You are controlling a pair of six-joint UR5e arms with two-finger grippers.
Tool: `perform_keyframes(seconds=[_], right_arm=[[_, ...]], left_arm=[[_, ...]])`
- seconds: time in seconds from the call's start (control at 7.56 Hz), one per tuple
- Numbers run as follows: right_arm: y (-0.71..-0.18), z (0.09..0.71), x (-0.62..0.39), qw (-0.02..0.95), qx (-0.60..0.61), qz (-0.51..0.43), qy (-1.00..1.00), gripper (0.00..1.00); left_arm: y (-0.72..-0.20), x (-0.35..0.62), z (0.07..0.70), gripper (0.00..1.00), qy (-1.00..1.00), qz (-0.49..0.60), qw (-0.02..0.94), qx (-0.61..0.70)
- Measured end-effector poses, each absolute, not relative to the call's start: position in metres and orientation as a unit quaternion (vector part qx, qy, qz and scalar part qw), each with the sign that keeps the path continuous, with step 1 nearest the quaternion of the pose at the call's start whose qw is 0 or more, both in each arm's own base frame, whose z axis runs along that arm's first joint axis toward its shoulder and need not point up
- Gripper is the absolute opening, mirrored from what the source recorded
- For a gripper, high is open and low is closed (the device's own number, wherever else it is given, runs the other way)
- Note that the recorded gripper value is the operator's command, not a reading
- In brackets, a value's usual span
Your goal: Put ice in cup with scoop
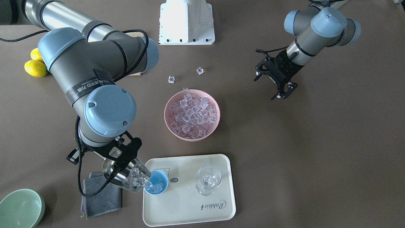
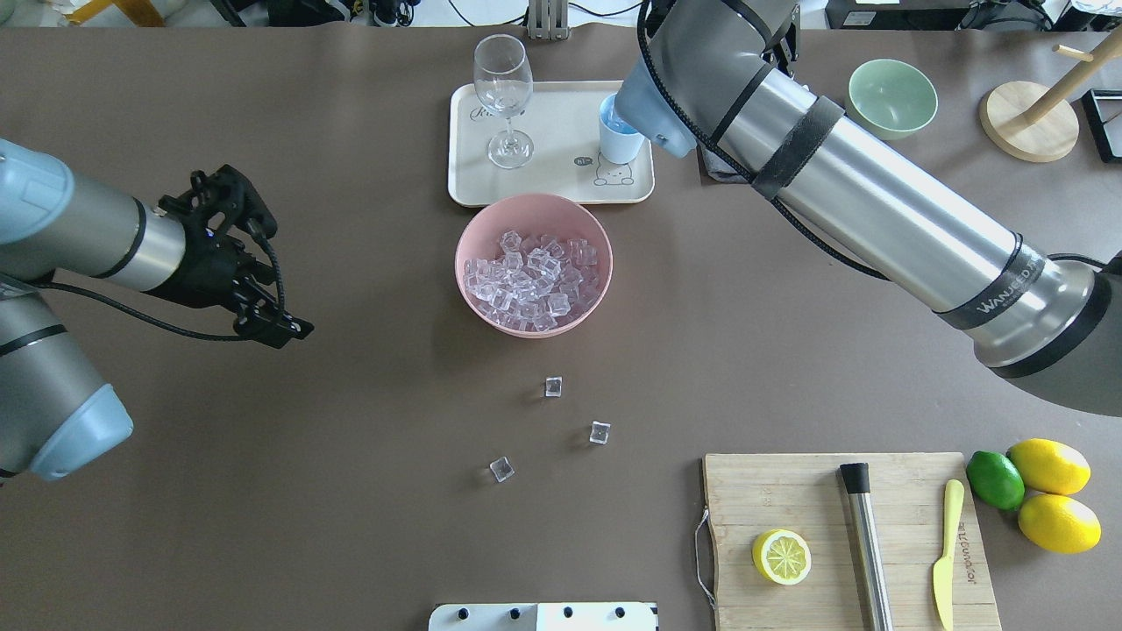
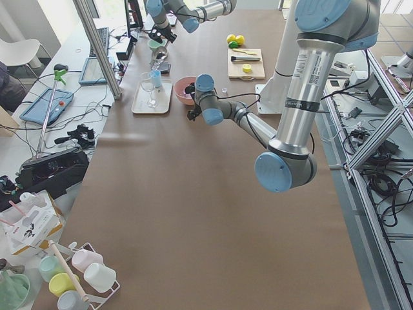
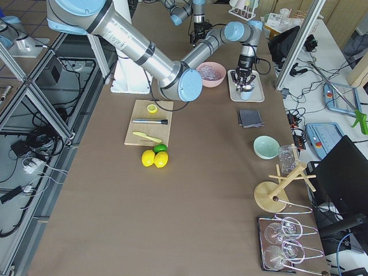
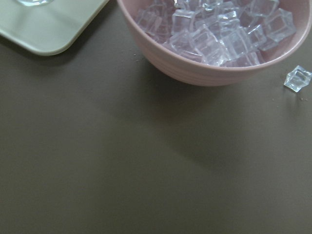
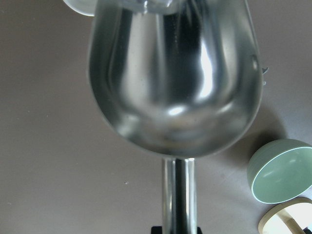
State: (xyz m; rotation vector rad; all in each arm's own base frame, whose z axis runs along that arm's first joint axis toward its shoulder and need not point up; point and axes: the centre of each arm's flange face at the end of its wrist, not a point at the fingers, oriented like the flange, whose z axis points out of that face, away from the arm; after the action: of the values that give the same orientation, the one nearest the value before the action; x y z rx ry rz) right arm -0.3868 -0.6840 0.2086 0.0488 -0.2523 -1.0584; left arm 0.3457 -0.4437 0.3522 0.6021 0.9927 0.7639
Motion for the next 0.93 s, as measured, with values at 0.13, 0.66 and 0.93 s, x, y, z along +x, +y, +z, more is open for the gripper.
perform_keyframes(seconds=[0.13, 0.66, 0.93], right_arm=[[-0.686, 0.208, -0.387, 0.853, 0.021, -0.508, -0.115, 0.00], [-0.672, 0.201, -0.370, 0.849, 0.035, -0.516, -0.109, 0.00], [-0.647, 0.240, -0.303, 0.862, 0.054, -0.484, -0.141, 0.00]], left_arm=[[-0.455, 0.301, 0.367, 0.99, 0.465, 0.326, 0.783, 0.255], [-0.506, 0.121, 0.442, 0.99, 0.448, 0.179, 0.844, 0.236], [-0.525, 0.029, 0.501, 0.99, 0.419, 0.084, 0.875, 0.229]])
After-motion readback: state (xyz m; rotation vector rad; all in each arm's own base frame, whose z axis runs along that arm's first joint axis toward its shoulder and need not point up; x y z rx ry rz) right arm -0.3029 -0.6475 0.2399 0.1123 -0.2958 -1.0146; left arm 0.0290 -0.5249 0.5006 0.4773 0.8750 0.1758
